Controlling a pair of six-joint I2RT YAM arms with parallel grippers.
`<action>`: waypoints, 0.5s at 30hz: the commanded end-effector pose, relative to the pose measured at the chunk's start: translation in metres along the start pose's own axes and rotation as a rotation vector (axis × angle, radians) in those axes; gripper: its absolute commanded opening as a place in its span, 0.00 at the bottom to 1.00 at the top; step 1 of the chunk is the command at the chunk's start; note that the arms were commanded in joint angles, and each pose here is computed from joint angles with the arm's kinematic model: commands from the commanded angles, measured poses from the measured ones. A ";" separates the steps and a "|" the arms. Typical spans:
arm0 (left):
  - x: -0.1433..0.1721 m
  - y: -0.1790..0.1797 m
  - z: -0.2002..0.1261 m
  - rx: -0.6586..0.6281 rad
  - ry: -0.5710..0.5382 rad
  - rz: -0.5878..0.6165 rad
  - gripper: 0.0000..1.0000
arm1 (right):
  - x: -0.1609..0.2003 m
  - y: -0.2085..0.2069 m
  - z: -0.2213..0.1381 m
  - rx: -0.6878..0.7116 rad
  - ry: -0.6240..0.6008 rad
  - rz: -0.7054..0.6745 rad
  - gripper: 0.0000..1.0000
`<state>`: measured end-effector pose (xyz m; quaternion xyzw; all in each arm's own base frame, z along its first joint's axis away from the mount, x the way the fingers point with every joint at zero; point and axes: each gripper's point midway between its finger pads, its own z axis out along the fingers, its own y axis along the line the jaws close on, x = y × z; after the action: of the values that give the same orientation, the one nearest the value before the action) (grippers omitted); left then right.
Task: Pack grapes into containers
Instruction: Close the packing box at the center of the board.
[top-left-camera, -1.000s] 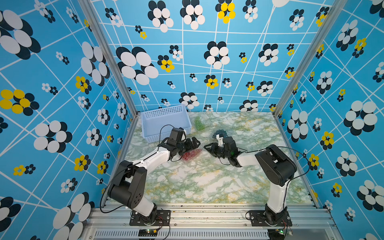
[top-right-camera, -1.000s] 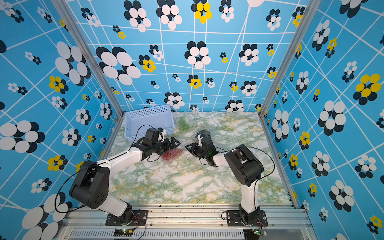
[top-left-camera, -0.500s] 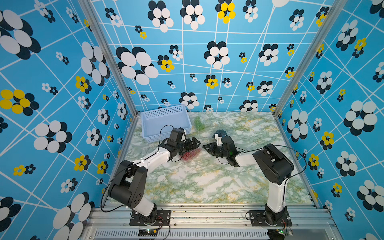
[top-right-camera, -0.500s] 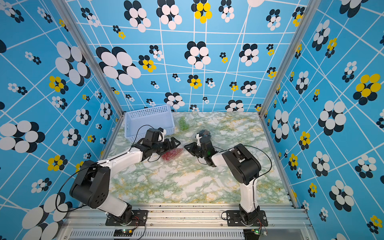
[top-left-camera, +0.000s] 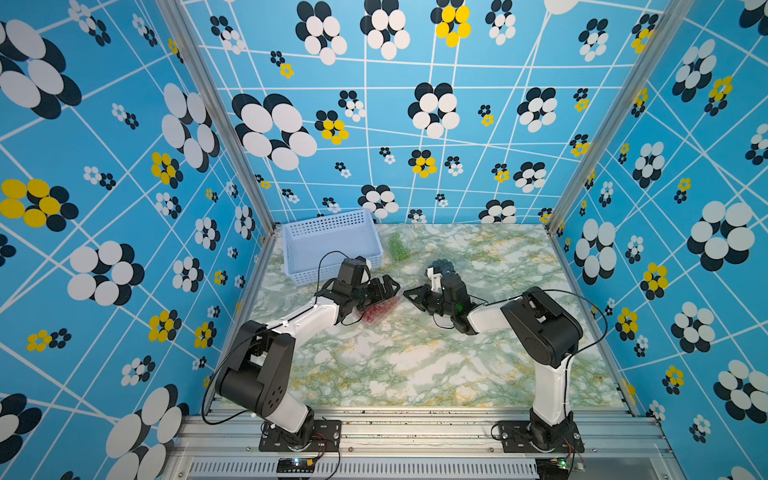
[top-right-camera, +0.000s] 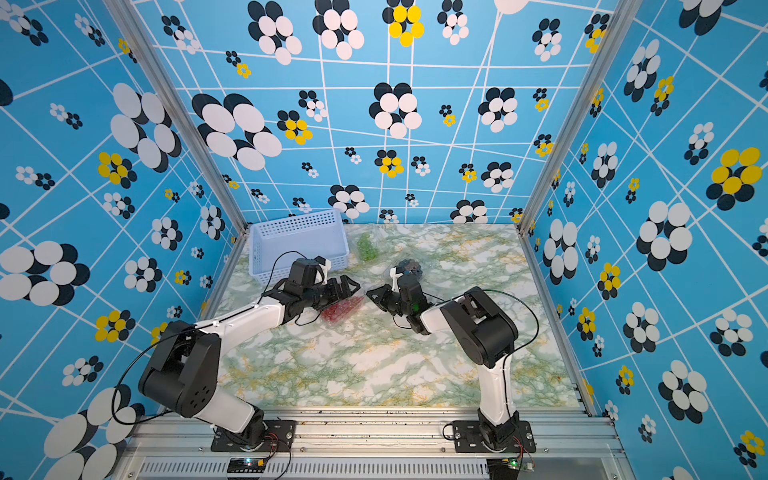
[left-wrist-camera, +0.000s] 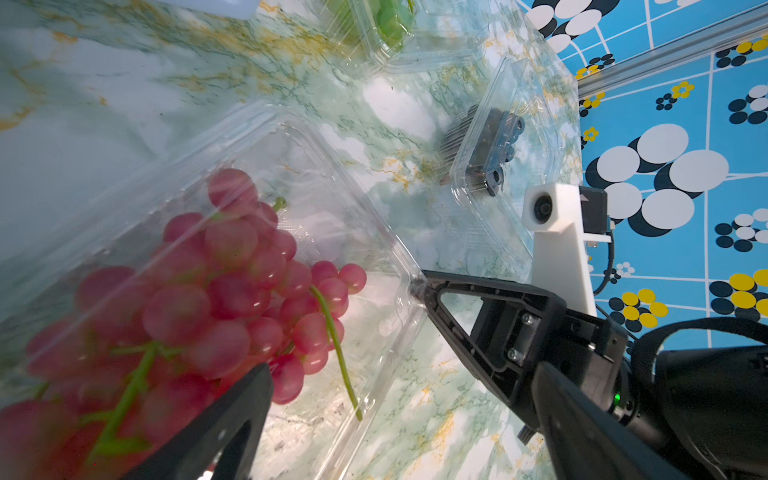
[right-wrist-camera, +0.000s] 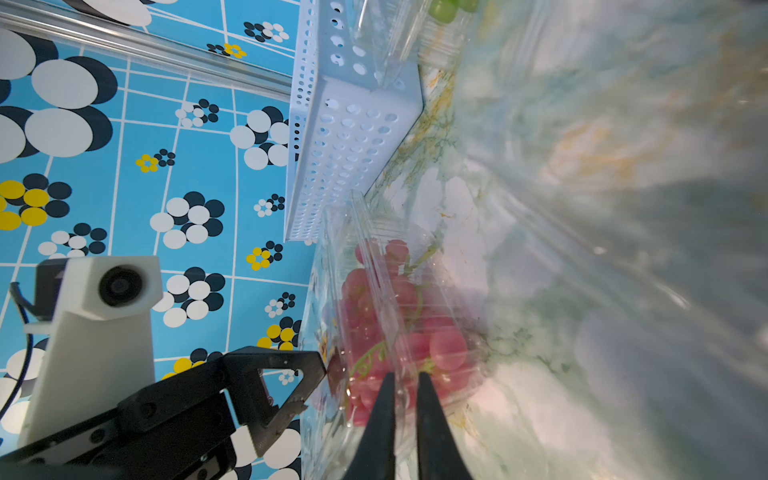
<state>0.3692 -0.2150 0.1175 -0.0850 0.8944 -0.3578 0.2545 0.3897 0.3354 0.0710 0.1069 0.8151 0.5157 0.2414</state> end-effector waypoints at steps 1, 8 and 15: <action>0.020 0.025 0.000 -0.066 0.058 -0.046 1.00 | 0.016 -0.021 0.006 0.058 0.033 0.020 0.11; 0.015 0.027 -0.003 -0.065 0.048 -0.047 1.00 | 0.016 -0.018 0.005 0.061 0.035 -0.001 0.11; -0.004 0.011 -0.021 -0.036 0.003 0.022 1.00 | 0.002 0.005 -0.014 0.122 0.014 -0.102 0.18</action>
<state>0.3722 -0.2024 0.1223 -0.0906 0.8925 -0.3549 0.2630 0.3851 0.3327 0.0728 0.0948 0.8290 0.4929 0.2467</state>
